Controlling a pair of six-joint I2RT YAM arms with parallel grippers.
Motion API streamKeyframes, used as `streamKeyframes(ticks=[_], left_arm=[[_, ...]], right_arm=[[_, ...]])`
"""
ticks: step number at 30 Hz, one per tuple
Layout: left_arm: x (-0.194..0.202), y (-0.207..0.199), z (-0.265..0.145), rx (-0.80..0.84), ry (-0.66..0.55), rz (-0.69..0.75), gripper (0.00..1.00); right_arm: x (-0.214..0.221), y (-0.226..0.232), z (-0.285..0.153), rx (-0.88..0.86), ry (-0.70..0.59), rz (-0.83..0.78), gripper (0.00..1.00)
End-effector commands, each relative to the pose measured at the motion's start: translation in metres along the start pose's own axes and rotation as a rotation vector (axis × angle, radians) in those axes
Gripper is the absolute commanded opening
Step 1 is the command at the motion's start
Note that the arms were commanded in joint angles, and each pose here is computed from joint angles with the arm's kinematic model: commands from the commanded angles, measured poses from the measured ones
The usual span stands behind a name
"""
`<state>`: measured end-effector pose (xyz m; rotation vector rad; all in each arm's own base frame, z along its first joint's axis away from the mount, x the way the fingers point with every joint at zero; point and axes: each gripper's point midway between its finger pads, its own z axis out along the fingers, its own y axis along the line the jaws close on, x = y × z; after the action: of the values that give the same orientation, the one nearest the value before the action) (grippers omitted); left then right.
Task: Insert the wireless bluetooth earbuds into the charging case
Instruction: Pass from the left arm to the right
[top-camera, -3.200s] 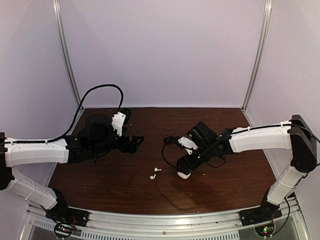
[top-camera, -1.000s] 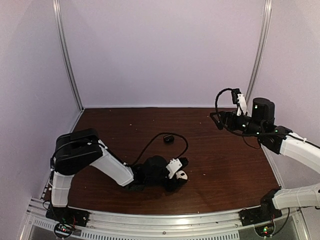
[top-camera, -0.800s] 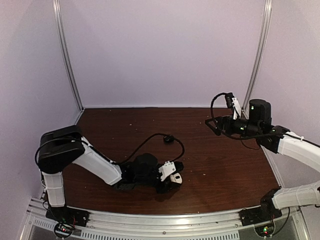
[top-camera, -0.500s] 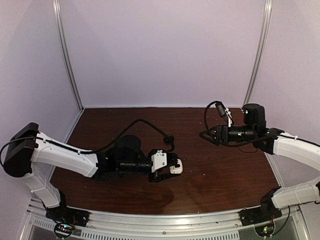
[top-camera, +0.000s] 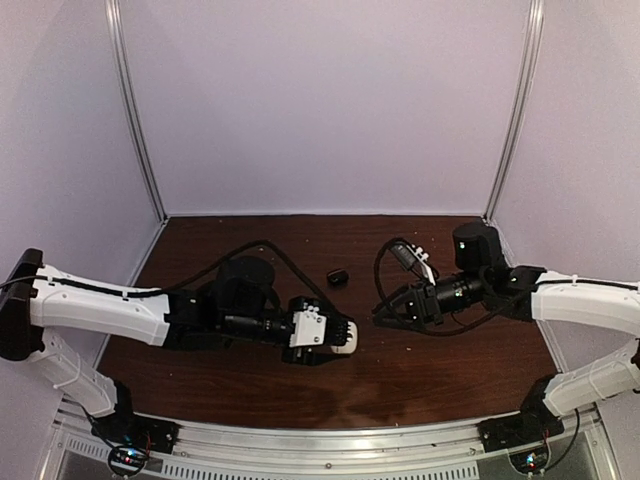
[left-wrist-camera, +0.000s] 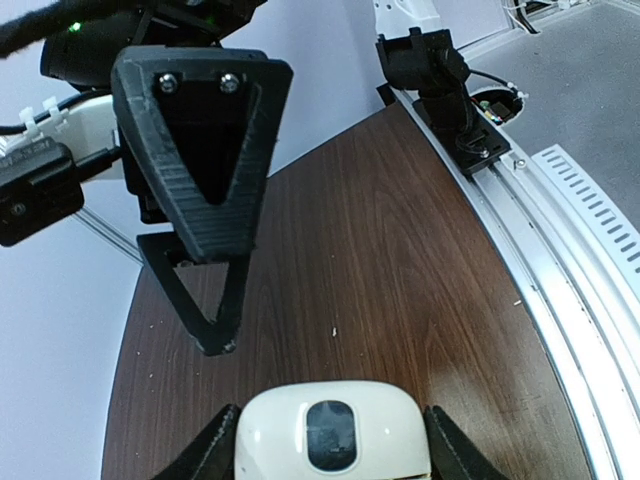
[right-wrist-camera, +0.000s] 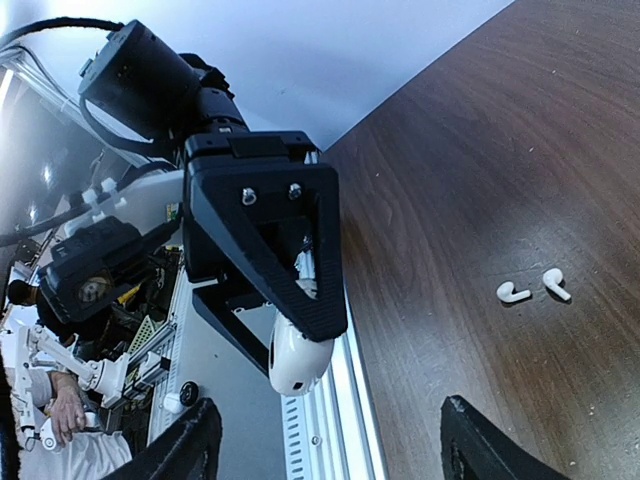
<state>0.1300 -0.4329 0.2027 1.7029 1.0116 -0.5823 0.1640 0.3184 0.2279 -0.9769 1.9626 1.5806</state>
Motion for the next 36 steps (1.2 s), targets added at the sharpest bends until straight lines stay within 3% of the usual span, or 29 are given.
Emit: streamKeyframes(ticks=[1, 11, 29, 34, 36], left_arm=[[-0.025, 0.01, -0.01, -0.029, -0.045, 0.075, 0.48], [-0.035, 0.008, -0.009, -0.014, -0.06, 0.123, 0.48], [-0.038, 0.01, -0.009, -0.037, -0.053, 0.152, 0.5], [-0.038, 0.019, -0.013, -0.091, -0.05, 0.129, 0.64], [-0.04, 0.031, -0.019, -0.163, -0.055, 0.094, 0.76]], right_arm=[[-0.001, 0.017, 0.014, -0.077, 0.026, -0.012, 0.74], [0.002, 0.037, 0.043, -0.182, 0.055, -0.012, 0.64], [0.012, 0.043, 0.054, -0.242, 0.09, 0.018, 0.28], [0.01, 0.043, 0.055, -0.244, 0.087, 0.019, 0.19], [0.007, 0.042, 0.054, -0.236, 0.075, 0.014, 0.17]])
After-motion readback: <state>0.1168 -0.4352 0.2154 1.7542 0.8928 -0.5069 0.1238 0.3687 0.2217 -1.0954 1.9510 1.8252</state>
